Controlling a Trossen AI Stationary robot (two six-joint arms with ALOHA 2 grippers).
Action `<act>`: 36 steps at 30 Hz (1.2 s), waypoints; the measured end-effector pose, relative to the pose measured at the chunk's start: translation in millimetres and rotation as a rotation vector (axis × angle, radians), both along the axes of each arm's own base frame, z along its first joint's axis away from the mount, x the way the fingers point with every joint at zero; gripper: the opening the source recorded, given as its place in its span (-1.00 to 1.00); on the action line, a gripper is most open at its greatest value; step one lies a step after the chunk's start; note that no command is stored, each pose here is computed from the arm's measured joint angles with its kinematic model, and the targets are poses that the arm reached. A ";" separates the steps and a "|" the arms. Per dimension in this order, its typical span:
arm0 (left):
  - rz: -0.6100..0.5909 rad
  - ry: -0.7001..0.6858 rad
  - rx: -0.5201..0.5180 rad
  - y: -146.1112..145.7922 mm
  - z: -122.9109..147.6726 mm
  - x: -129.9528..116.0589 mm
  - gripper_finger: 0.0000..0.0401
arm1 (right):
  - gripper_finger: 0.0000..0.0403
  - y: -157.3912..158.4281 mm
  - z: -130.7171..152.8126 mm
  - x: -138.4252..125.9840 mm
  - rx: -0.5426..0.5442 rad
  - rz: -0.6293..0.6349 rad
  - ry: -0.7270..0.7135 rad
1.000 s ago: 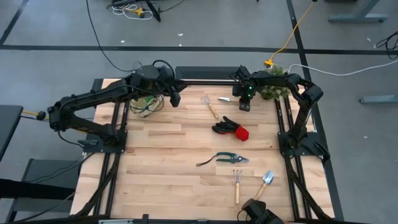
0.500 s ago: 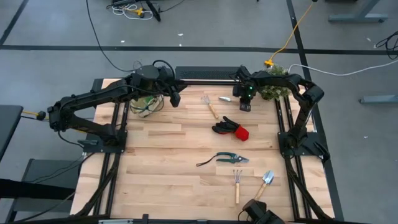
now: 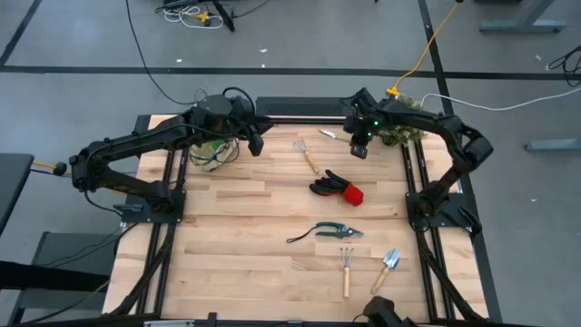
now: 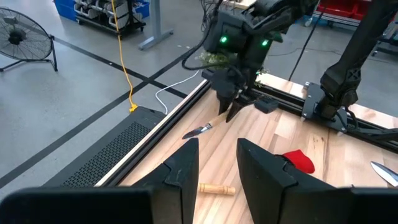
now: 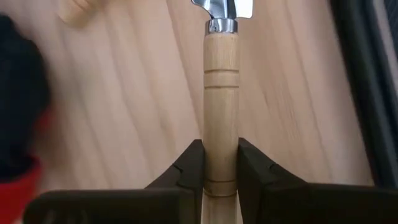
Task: Pick & Place Garden tools in Gardening bag
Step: Put the top brown trowel into the gardening bag
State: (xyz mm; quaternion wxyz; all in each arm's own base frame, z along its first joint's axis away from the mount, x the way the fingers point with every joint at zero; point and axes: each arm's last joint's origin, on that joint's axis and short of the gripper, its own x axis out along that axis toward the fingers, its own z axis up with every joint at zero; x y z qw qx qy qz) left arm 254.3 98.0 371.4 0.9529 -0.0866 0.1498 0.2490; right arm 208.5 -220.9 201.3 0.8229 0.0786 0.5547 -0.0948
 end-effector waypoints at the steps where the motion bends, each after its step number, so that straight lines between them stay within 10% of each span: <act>1: 0.000 -0.003 0.001 0.1 0.3 0.1 -0.43 | -0.72 2.6 5.2 0.0 -0.004 -0.002 -0.019; 14: -0.042 -0.080 0.085 0.4 10.4 3.2 -0.43 | -0.72 45.1 58.5 8.0 -0.038 0.001 -0.222; 36: -0.131 -0.076 0.092 -7.7 10.2 6.1 -0.43 | -0.72 105.5 118.6 45.5 0.200 -0.072 -0.726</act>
